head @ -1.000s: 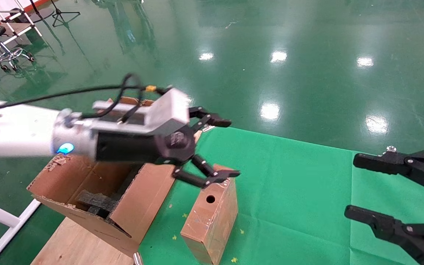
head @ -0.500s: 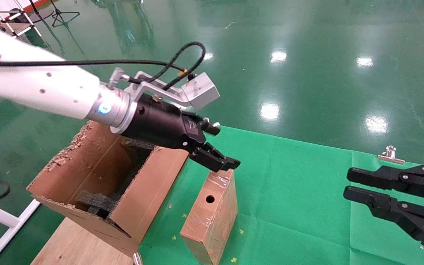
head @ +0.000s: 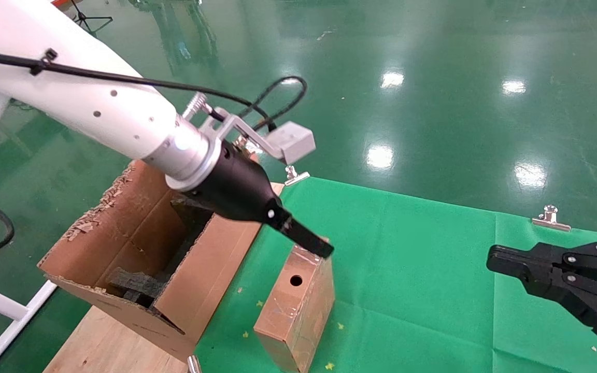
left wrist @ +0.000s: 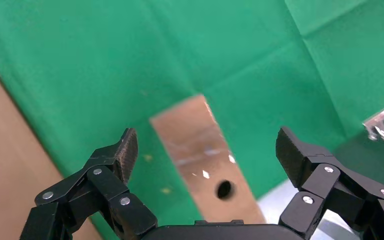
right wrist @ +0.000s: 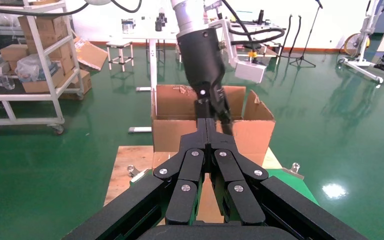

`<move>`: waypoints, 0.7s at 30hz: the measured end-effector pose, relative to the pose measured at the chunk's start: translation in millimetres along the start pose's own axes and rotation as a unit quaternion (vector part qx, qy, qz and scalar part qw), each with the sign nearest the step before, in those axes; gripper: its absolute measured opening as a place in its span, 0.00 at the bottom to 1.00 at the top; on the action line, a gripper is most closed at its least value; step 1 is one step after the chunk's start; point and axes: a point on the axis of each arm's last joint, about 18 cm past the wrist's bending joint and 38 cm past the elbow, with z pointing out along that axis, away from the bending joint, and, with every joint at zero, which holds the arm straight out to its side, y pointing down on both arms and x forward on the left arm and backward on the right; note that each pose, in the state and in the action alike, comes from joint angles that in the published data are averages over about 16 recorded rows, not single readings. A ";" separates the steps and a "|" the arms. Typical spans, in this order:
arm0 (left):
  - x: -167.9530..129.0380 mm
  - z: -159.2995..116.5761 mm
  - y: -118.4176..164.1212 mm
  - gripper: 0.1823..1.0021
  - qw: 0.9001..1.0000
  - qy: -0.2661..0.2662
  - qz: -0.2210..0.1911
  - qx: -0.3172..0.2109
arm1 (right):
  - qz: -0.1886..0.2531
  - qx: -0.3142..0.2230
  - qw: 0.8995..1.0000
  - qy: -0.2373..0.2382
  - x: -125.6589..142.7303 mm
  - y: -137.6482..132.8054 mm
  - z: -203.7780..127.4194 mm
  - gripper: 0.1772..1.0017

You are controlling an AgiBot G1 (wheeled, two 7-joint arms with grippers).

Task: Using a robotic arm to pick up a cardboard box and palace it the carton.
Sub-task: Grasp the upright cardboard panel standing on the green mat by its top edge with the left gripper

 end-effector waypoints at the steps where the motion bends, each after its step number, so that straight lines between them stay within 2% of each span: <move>1: 1.8 1.4 1.4 1.00 1.000 0.003 -0.004 -0.006 | 0.000 0.000 1.000 0.000 0.0 0.0 0.0 0.03; 11: 5.3 12.9 13.3 1.00 0.999 -0.003 -0.019 -0.047 | 0.000 0.000 1.000 0.000 0.0 0.0 0.0 0.02; 21: 4.9 22.5 16.3 1.00 0.998 -0.016 -0.013 -0.060 | 0.000 0.000 1.000 0.000 0.0 0.0 0.0 0.02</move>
